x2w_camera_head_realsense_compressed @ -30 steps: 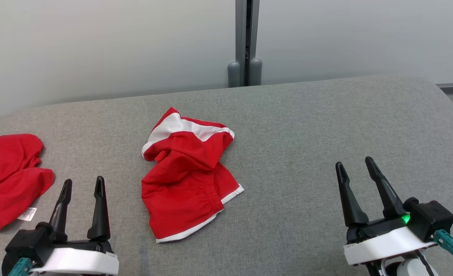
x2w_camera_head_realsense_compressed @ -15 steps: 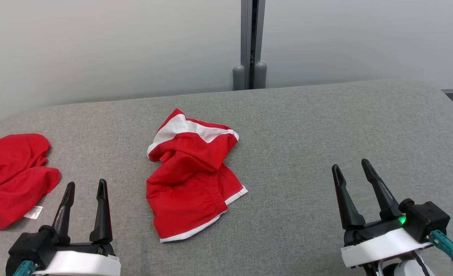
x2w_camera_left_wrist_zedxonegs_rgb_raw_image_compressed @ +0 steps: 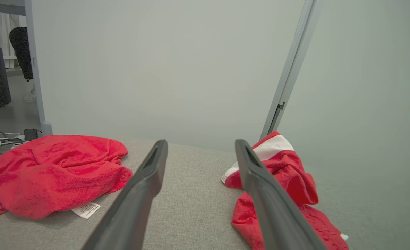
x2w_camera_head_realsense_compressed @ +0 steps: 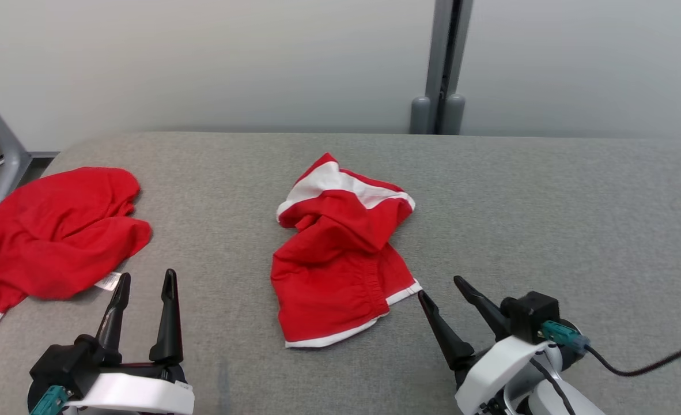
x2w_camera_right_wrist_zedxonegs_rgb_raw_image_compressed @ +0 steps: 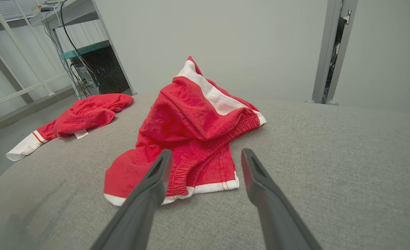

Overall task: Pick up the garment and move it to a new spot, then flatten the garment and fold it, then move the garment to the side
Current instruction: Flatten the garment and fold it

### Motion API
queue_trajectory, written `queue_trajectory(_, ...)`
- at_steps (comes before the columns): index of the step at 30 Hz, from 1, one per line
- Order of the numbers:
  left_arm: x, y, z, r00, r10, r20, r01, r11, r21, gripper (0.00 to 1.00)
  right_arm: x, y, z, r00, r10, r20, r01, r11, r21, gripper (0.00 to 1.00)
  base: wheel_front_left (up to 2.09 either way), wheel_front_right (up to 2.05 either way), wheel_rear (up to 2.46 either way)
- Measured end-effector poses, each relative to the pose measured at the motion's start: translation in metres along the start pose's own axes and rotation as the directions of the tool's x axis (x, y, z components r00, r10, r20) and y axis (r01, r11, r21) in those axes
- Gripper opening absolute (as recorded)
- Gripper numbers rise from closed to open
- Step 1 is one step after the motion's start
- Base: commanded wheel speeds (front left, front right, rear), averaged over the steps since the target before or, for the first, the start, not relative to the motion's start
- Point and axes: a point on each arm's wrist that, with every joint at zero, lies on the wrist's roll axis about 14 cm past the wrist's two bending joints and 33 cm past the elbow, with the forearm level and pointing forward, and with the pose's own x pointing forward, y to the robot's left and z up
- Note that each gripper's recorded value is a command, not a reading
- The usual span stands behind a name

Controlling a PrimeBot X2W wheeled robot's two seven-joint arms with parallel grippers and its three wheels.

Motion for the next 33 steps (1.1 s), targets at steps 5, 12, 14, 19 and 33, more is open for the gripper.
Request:
queue_trajectory(5,-0.012,0.019,0.001,0.998,0.061,0.000,-0.061,0.998,0.001,1.00,0.020,0.023,-0.034,0.978,0.104,-0.179,-0.101,0.995,0.025,1.00,0.00,0.00,0.00)
queue_trajectory(12,-0.026,0.042,0.005,0.991,0.133,0.005,-0.133,0.991,-0.001,1.00,0.037,0.034,-0.064,0.932,0.159,-0.324,-0.155,0.987,0.037,1.00,0.00,0.00,0.00)
queue_trajectory(14,-0.029,0.048,0.005,0.988,0.153,0.006,-0.153,0.988,0.001,1.00,0.041,0.036,-0.069,0.924,0.167,-0.345,-0.163,0.986,0.042,1.00,0.00,0.00,0.00)
queue_trajectory(19,-0.038,0.059,0.003,0.982,0.191,-0.005,-0.191,0.982,-0.003,1.00,0.046,0.036,-0.088,0.899,0.165,-0.407,-0.160,0.986,0.045,1.00,0.00,0.00,0.00)
queue_trajectory(33,-0.038,0.061,0.000,0.981,0.196,-0.012,-0.196,0.980,-0.011,1.00,0.052,0.045,-0.084,0.916,0.183,-0.357,-0.172,0.983,0.061,0.00,0.00,0.00,0.00)
